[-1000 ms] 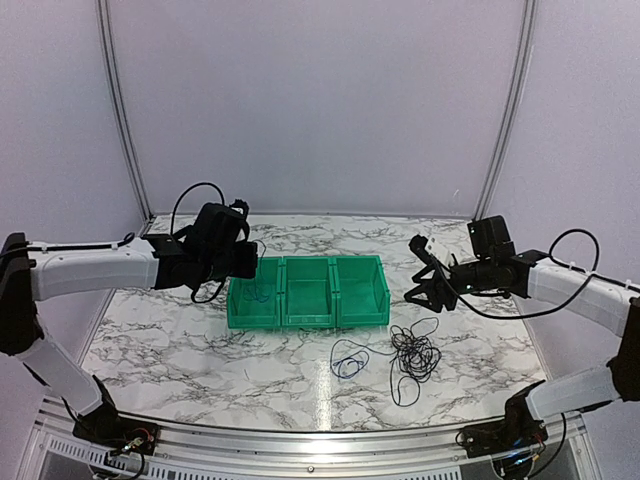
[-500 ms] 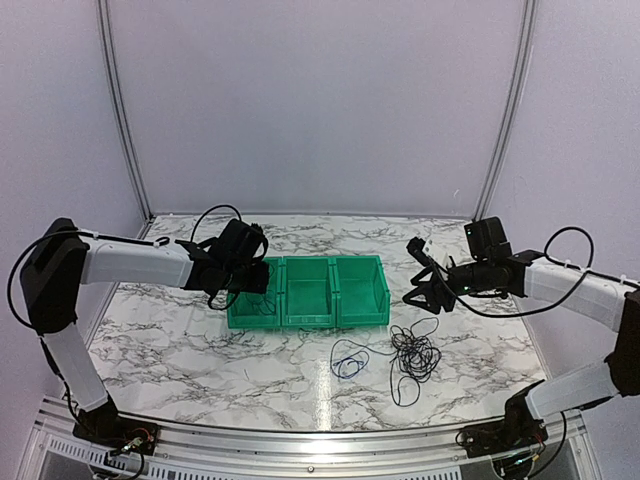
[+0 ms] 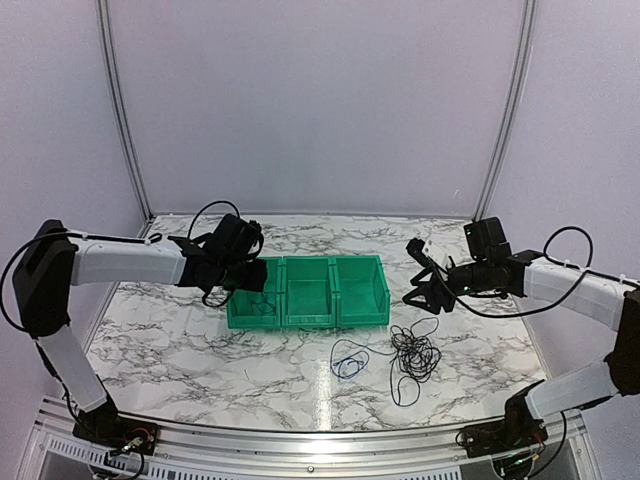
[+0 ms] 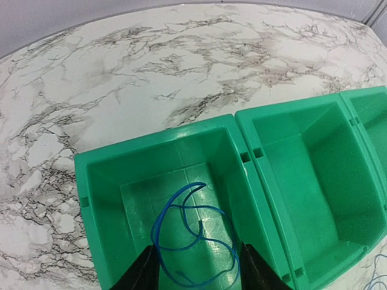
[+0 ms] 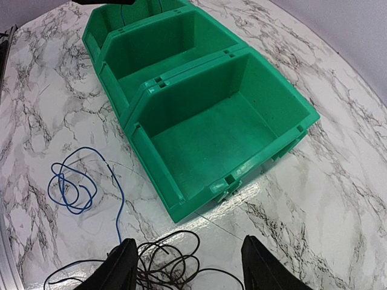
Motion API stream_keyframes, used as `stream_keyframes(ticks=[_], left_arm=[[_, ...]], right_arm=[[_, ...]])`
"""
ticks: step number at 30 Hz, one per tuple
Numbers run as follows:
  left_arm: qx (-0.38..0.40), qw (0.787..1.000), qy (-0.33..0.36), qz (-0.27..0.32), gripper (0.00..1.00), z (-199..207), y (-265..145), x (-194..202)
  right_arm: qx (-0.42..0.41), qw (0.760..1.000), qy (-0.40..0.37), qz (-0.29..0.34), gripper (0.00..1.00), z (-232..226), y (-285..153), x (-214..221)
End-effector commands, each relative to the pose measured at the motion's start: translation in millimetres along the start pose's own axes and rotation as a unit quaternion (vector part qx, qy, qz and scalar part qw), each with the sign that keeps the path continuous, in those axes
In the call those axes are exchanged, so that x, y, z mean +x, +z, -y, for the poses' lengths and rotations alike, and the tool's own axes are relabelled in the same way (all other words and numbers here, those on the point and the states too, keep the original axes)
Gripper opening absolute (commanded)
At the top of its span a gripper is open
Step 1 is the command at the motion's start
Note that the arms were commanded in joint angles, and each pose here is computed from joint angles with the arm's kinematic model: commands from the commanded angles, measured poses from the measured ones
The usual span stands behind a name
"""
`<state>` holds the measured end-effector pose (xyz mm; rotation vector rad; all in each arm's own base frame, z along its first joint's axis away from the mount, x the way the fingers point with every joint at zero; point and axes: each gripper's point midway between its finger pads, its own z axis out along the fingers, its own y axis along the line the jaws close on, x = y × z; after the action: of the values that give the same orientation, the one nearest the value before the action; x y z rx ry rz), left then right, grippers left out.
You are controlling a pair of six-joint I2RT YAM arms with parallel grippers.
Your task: Untangle the cables
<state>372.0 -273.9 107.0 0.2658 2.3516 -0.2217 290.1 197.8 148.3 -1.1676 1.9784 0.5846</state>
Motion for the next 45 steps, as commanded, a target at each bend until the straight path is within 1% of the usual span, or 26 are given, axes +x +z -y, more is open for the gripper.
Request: stream_keyframes(ticks=[1, 3, 6, 10, 12, 15, 19, 23, 26, 27, 30, 33, 35, 37, 39, 42, 45], left_arm=[[0.007, 0.999, 0.0, 0.037, 0.52, -4, -39, -33], [0.013, 0.999, 0.002, 0.052, 0.58, -4, -54, -41], [0.01, 0.997, 0.001, 0.075, 0.63, -10, -75, -53], [0.015, 0.996, -0.002, 0.087, 0.64, -14, -92, -55], [0.035, 0.996, -0.006, 0.08, 0.62, -10, -96, -47], [0.084, 0.994, 0.006, 0.068, 0.56, 10, -102, -32], [0.123, 0.989, 0.056, 0.065, 0.55, 49, -114, -9], [0.167, 0.98, 0.086, 0.062, 0.55, 94, -119, 17], [0.198, 0.977, 0.072, 0.043, 0.55, 122, -104, 42], [0.216, 0.973, 0.062, 0.046, 0.55, 134, -100, 45], [0.255, 0.965, 0.049, 0.031, 0.56, 166, -86, 62], [0.265, 0.963, 0.054, -0.001, 0.56, 196, -65, 75], [0.263, 0.964, 0.047, -0.014, 0.55, 208, -52, 78], [0.239, 0.97, 0.039, -0.029, 0.54, 209, -36, 82], [0.196, 0.978, 0.043, -0.052, 0.52, 203, -17, 92], [0.191, 0.978, 0.054, -0.07, 0.46, 207, -9, 98], [0.195, 0.976, 0.056, -0.083, 0.46, 210, -5, 103]], right_arm=[[0.008, 1.0, -0.009, 0.003, 0.59, 4, -3, -3], [0.009, 1.0, -0.012, 0.003, 0.59, 4, -3, -3], [0.007, 1.0, -0.012, 0.003, 0.59, 4, -2, -2], [0.0, 1.0, -0.014, 0.005, 0.58, 2, -2, -3], [-0.004, 1.0, -0.019, 0.006, 0.57, 0, -3, -4], [-0.01, 0.999, -0.036, 0.007, 0.53, -6, -2, -6], [-0.03, 0.997, -0.068, -0.002, 0.47, -25, 5, -9], [-0.069, 0.992, -0.104, -0.027, 0.41, -58, 21, -4], [-0.087, 0.989, -0.114, -0.038, 0.39, -72, 27, -1], [-0.091, 0.988, -0.117, -0.04, 0.4, -75, 28, 0], [-0.098, 0.987, -0.117, -0.043, 0.43, -81, 30, 4], [-0.1, 0.988, -0.112, -0.042, 0.46, -83, 30, 7], [-0.098, 0.988, -0.113, -0.04, 0.46, -83, 29, 7], [-0.093, 0.989, -0.113, -0.037, 0.47, -82, 29, 6], [-0.09, 0.989, -0.114, -0.038, 0.47, -82, 29, 6], [-0.091, 0.989, -0.109, -0.041, 0.47, -81, 30, 8], [-0.095, 0.989, -0.109, -0.044, 0.47, -82, 31, 10]])
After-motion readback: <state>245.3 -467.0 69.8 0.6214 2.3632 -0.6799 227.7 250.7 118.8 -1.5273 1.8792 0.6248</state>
